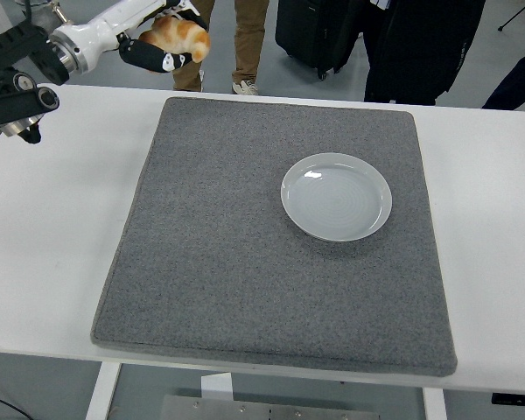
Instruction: Place the bread on the plate
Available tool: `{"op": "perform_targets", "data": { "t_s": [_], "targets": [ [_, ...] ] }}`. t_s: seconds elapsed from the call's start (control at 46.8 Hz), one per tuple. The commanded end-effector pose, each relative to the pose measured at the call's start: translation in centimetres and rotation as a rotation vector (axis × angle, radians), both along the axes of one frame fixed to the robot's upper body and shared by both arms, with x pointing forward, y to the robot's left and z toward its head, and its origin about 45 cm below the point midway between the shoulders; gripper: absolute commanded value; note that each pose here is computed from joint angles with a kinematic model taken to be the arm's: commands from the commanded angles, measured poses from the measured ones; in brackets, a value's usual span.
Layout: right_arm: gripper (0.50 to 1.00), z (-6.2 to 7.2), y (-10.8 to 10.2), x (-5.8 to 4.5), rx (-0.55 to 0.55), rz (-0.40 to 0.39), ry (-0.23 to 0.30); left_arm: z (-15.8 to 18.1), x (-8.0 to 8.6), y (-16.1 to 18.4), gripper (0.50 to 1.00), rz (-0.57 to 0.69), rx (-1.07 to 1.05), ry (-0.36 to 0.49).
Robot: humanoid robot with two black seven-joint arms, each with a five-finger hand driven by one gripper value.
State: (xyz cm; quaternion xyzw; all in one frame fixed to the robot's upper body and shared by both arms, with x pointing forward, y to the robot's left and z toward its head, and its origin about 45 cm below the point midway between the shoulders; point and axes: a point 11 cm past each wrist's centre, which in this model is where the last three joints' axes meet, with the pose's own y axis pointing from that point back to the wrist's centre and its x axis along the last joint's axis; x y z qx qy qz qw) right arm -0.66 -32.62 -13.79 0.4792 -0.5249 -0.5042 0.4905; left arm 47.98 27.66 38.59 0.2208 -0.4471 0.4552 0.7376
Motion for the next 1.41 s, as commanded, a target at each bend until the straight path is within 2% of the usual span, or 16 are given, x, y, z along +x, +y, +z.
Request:
{"op": "perform_targets", "data": {
  "t_s": [0.0,0.214,0.363,0.641,0.791,0.876,1.026,1.132,1.389],
  "targets": [
    [0.952,0.0,0.0,0.0,0.000,0.000,0.000,2.3,0.3,-1.4,0.500,-0.032,0.001,-0.033],
    [0.954,0.0,0.0,0.0,0.001,0.000,-0.002,4.3,0.2,-7.5,0.500,-0.162,-0.008,-0.055],
    [0.952,0.0,0.0,0.0,0.001,0.000,-0.002,3.7,-0.2,-11.3,0.500,-0.231,-0.017,-0.045],
    [0.952,0.0,0.0,0.0,0.002,0.000,0.000,0.1,-2.2,-19.8,0.500,-0.364,-0.022,-0.026],
    [0.952,0.0,0.0,0.0,0.000,0.001,-0.001,-3.8,-3.3,-23.0,0.500,-0.387,-0.043,0.006],
    [0.954,0.0,0.0,0.0,0.002,0.002,0.000,-5.7,-3.4,-23.8,0.500,-0.382,-0.042,0.019],
    [0.952,0.0,0.0,0.0,0.001,0.002,-0.001,-7.8,-2.9,-23.0,0.500,-0.342,-0.039,0.043],
    [0.954,0.0,0.0,0.0,0.002,0.002,0.000,-10.4,-3.4,-23.5,0.500,-0.338,-0.034,0.077],
    [0.952,0.0,0.0,0.0,0.002,0.002,0.000,-16.3,-3.4,-20.9,0.500,-0.288,0.089,0.099]
  ]
}}
